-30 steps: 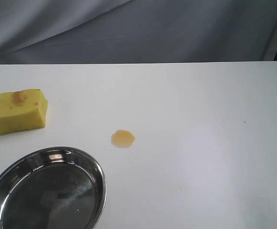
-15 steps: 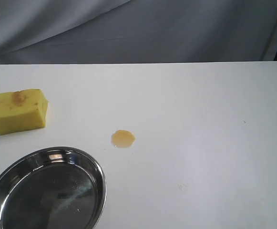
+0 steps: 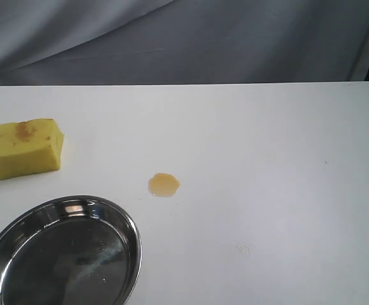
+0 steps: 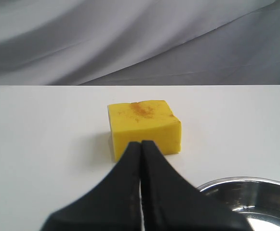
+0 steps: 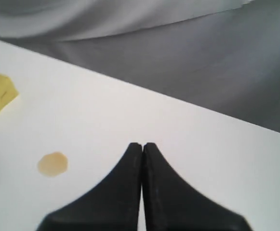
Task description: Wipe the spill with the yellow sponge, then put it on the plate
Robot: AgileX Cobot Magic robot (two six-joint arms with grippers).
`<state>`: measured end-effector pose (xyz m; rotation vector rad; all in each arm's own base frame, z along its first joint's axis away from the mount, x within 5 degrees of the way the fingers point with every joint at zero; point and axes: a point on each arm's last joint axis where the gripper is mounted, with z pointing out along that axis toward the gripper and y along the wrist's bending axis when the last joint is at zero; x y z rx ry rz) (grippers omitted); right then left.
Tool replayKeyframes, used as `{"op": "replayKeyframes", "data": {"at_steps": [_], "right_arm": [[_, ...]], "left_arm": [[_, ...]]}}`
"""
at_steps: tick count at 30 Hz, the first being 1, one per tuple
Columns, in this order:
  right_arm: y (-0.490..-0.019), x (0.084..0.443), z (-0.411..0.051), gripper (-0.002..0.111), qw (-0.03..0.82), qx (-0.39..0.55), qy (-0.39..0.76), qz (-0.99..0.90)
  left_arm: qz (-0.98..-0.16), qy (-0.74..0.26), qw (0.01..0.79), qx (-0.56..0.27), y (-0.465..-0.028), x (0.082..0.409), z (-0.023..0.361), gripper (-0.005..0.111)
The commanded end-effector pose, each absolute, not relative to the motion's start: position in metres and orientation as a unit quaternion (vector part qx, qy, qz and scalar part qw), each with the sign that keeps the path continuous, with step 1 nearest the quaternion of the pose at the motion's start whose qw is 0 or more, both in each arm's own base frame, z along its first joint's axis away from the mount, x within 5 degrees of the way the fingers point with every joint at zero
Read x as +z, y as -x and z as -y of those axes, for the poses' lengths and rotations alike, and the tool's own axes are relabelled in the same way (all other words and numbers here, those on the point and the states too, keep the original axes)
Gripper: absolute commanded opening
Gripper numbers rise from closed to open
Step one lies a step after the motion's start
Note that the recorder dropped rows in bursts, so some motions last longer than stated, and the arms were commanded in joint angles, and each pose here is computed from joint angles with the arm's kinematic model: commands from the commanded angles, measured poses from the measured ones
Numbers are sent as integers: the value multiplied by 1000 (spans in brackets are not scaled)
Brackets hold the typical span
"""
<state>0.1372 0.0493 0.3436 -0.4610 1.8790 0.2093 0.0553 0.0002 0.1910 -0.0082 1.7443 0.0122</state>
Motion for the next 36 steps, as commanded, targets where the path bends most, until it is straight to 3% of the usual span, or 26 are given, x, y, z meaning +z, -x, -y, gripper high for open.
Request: {"op": "replayKeyframes", "data": {"at_steps": [1, 12, 24, 30, 36], "right_arm": [[-160, 342, -68, 0, 509, 94, 250, -818], [-229, 339, -115, 0, 443, 98, 314, -834], [-288, 313, -166, 0, 362, 114, 352, -856], [-309, 286, -243, 0, 324, 129, 448, -823], [-305, 277, -320, 15, 284, 155, 520, -790]], "left_arm": [[-765, 6, 644, 5, -55, 190, 0, 0], [-765, 6, 644, 5, -55, 190, 0, 0], [-765, 6, 644, 5, -55, 190, 0, 0], [-765, 6, 644, 5, -55, 190, 0, 0], [-765, 6, 644, 5, -55, 190, 0, 0]]}}
